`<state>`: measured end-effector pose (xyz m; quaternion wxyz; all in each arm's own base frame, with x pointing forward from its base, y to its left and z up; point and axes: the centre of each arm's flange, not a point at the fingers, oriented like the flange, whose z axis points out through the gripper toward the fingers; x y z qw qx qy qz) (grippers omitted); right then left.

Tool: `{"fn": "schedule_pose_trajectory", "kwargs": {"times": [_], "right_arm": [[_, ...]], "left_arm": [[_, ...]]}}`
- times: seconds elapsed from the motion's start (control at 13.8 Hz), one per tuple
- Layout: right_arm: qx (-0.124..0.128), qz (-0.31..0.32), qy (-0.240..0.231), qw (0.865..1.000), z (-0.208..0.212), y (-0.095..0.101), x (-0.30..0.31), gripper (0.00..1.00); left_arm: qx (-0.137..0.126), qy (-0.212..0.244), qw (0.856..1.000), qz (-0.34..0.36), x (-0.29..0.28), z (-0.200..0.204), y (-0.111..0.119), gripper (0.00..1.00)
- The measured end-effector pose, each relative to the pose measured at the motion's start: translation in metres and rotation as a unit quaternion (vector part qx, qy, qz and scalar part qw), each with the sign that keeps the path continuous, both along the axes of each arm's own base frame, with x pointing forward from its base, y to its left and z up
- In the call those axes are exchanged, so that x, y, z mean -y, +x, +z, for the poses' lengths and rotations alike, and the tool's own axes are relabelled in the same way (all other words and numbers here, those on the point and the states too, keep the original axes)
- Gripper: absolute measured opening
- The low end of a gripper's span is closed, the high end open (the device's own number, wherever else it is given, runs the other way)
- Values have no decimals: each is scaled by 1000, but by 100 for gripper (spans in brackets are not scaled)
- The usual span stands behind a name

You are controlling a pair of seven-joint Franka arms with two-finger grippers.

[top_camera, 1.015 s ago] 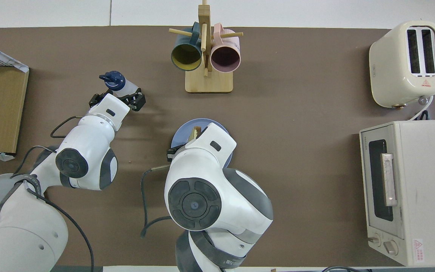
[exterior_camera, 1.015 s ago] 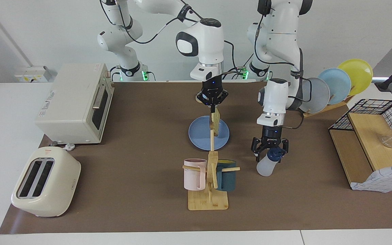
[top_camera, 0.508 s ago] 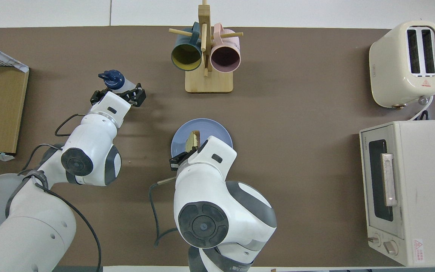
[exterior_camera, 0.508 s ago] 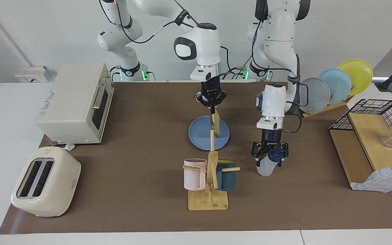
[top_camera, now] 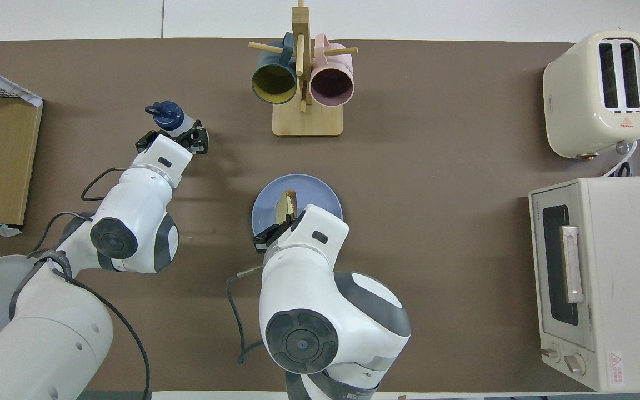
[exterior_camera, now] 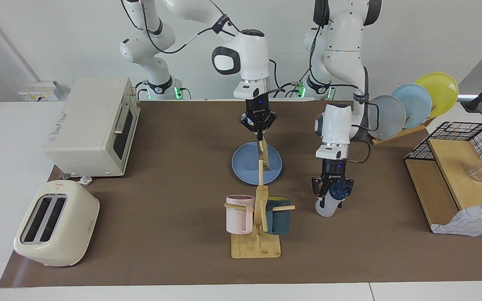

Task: Put bread on plate and add seasoning
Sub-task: 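Lower the bread onto the plate while the left gripper lifts the bottle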

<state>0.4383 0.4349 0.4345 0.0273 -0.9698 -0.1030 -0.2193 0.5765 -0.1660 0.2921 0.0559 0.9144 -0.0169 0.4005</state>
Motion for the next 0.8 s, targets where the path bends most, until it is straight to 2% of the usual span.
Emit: {"fn": "schedule_pose_trajectory", "kwargs": {"times": [0.15, 0.29, 0.44, 0.8], "right_arm": [[8, 4, 10, 1000, 2, 2, 0, 3], [11, 6, 14, 1000, 2, 3, 1, 3], [16, 10, 21, 1000, 2, 4, 1, 3], [13, 17, 25, 999, -16, -1, 7, 3]], "left_arm": [[0, 0, 1000, 1, -1, 0, 0, 53], [1, 1, 1000, 3, -4, 1, 2, 45], [5, 1, 1000, 7, -7, 5, 6, 45], [-9, -4, 1000, 12, -6, 38, 30, 42]]}}
